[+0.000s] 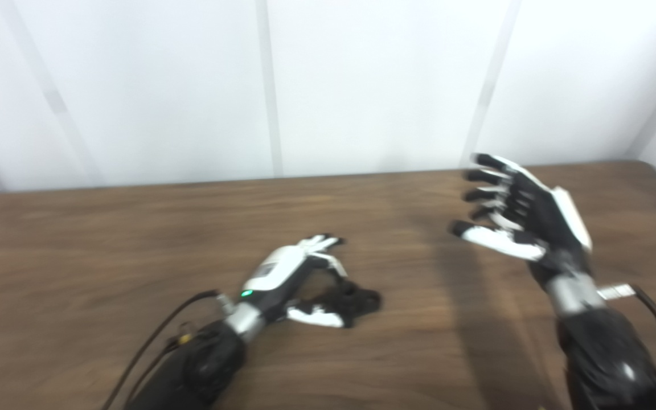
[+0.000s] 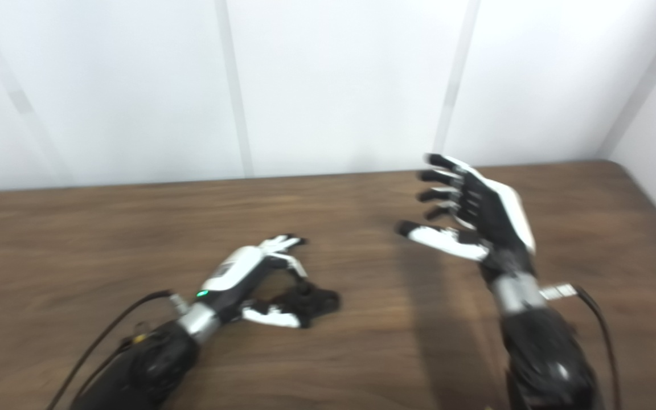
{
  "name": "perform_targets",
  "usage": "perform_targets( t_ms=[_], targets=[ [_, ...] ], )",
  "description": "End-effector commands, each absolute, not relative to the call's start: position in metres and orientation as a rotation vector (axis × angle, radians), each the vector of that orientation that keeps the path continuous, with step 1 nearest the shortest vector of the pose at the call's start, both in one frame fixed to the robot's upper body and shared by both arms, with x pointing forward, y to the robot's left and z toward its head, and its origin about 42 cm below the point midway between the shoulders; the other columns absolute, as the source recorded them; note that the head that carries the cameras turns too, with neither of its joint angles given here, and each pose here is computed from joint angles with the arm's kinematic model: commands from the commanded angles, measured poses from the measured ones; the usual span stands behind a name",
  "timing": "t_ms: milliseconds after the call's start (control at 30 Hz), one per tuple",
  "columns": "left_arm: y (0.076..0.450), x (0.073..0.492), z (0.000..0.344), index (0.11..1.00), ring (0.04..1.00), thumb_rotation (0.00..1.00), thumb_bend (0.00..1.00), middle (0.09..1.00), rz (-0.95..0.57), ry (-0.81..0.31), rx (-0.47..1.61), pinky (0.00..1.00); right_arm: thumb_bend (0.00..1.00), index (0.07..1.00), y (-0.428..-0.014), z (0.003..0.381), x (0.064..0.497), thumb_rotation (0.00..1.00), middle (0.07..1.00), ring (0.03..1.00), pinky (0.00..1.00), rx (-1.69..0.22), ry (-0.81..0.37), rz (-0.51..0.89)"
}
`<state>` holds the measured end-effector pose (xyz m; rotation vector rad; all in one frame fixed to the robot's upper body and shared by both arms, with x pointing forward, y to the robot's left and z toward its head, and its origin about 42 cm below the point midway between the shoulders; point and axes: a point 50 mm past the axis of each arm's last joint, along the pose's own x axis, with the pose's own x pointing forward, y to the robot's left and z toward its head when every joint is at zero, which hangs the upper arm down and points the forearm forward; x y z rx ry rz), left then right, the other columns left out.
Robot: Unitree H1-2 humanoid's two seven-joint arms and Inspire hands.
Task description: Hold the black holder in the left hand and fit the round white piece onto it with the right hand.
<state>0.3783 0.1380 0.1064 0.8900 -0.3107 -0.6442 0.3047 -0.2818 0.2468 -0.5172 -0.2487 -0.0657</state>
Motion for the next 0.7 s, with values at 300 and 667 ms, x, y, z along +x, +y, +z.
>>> perform_targets(
  t_ms=[300,667],
  targets=[
    [0.175,0.364,0.047,0.483,1.0,0.05,0.52,0.934,-0.734,-0.113,0.976,1.0,0.84,0.846,-0.321,0.336,0.359,0.3,0.942,0.93,0.9,-1.517,-0.067,-0.322],
    [0.188,0.363,0.039,0.482,1.0,0.05,0.52,0.932,-0.736,-0.109,0.961,1.0,0.9,0.909,-0.348,0.375,0.397,0.38,1.0,1.0,0.96,-1.651,0.207,-0.356]
  ],
)
